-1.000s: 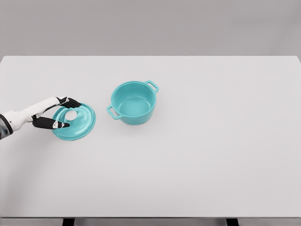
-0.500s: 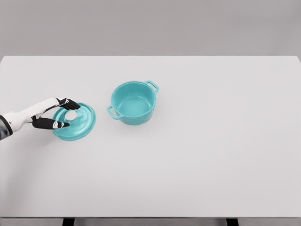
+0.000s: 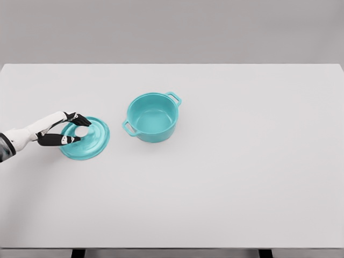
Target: Cover the pot with left arm
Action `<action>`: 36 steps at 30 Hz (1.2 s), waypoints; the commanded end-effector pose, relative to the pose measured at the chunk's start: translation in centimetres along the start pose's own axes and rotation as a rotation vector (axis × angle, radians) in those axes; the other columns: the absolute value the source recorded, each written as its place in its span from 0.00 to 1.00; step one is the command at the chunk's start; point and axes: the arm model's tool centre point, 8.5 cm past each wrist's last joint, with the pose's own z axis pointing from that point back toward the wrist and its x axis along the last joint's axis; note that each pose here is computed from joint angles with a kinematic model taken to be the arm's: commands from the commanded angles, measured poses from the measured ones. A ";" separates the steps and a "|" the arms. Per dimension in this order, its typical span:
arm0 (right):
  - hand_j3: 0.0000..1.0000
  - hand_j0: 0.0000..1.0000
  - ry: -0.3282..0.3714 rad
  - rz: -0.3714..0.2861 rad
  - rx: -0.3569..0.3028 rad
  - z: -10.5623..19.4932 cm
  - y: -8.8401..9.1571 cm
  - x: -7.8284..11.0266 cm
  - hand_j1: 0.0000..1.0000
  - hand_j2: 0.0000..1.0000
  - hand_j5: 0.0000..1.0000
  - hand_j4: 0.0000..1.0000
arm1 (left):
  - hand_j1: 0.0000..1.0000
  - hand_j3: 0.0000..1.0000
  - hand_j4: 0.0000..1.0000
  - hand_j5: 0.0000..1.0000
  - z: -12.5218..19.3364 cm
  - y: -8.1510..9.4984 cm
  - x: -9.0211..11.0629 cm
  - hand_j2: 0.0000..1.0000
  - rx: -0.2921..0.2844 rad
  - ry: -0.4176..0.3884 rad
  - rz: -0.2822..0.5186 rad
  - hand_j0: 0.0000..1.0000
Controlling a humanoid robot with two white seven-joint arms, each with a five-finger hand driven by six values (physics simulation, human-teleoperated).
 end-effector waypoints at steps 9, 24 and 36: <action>1.00 1.00 -0.002 0.001 0.000 0.0 0.0 0.1 1.00 1.00 1.00 1.00 | 0.52 0.52 0.52 0.52 -0.1 -0.8 -0.1 0.52 -0.037 0.005 -0.023 0.52; 1.00 1.00 -0.002 0.001 0.000 0.0 0.0 0.1 1.00 1.00 1.00 1.00 | 0.51 0.51 0.51 0.51 0.9 1.4 1.7 0.51 -0.007 -0.038 -0.030 0.51; 1.00 1.00 0.000 0.000 0.000 0.0 0.0 0.0 1.00 1.00 1.00 1.00 | 0.49 0.49 0.49 0.49 1.5 4.6 3.4 0.49 0.065 -0.081 -0.064 0.49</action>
